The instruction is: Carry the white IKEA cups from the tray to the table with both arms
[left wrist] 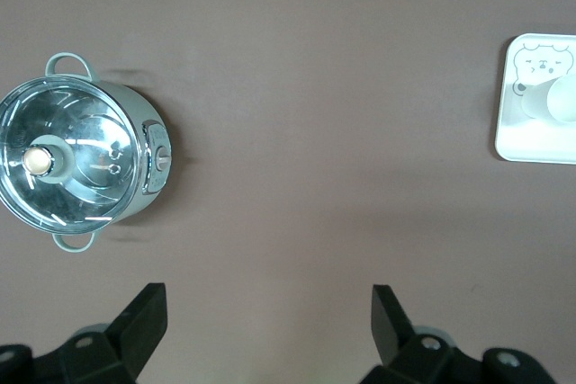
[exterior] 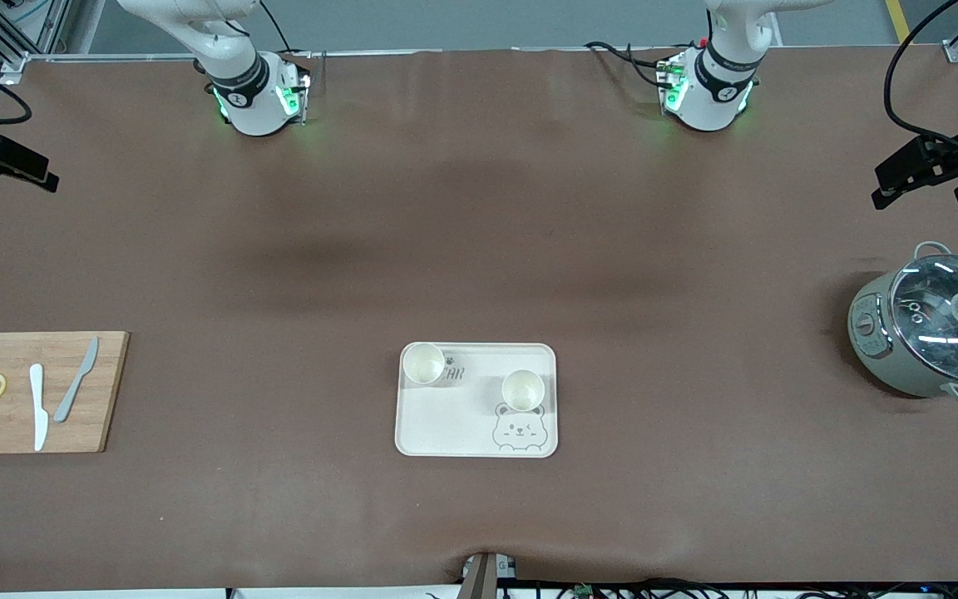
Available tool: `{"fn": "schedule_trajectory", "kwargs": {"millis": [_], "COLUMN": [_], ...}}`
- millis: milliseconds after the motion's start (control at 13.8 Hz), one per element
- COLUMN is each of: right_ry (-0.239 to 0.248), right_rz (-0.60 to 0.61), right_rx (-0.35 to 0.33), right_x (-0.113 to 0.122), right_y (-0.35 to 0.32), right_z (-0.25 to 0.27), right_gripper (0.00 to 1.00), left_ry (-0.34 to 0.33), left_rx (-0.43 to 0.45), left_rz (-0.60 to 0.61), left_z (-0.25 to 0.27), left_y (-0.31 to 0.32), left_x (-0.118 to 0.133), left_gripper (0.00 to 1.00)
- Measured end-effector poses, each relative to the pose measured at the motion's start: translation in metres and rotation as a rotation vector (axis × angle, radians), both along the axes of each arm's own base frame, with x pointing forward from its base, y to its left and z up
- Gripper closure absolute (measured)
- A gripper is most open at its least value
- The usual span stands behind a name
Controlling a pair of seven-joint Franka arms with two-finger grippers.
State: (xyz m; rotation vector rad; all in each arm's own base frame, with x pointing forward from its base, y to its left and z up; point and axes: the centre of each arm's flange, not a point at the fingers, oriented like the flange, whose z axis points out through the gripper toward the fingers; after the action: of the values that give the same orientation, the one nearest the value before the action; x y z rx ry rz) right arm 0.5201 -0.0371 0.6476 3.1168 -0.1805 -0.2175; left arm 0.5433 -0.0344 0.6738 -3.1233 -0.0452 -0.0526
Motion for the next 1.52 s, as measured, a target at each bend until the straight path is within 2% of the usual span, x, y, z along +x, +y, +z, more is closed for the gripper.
{"fn": "schedule_trajectory", "kwargs": {"millis": [1012,1518], "right_ry": [0.006,0.007], "right_rz": [-0.001,0.000], "right_rx": [0.000,0.000], "right_x": [0.002,0.003], "right_y": [-0.001,0.000], "right_z": [-0.003,-0.004], "right_gripper": [0.00,0.00], "left_ry": [0.016,0.058], "left_rx": [0.001,-0.003], "left_rz": [-0.002,-0.058], "left_z": [-0.002,-0.030], "left_y": [-0.001,-0.031], "left_x": [-0.001,0.013], "left_gripper": [0.00,0.00]}}
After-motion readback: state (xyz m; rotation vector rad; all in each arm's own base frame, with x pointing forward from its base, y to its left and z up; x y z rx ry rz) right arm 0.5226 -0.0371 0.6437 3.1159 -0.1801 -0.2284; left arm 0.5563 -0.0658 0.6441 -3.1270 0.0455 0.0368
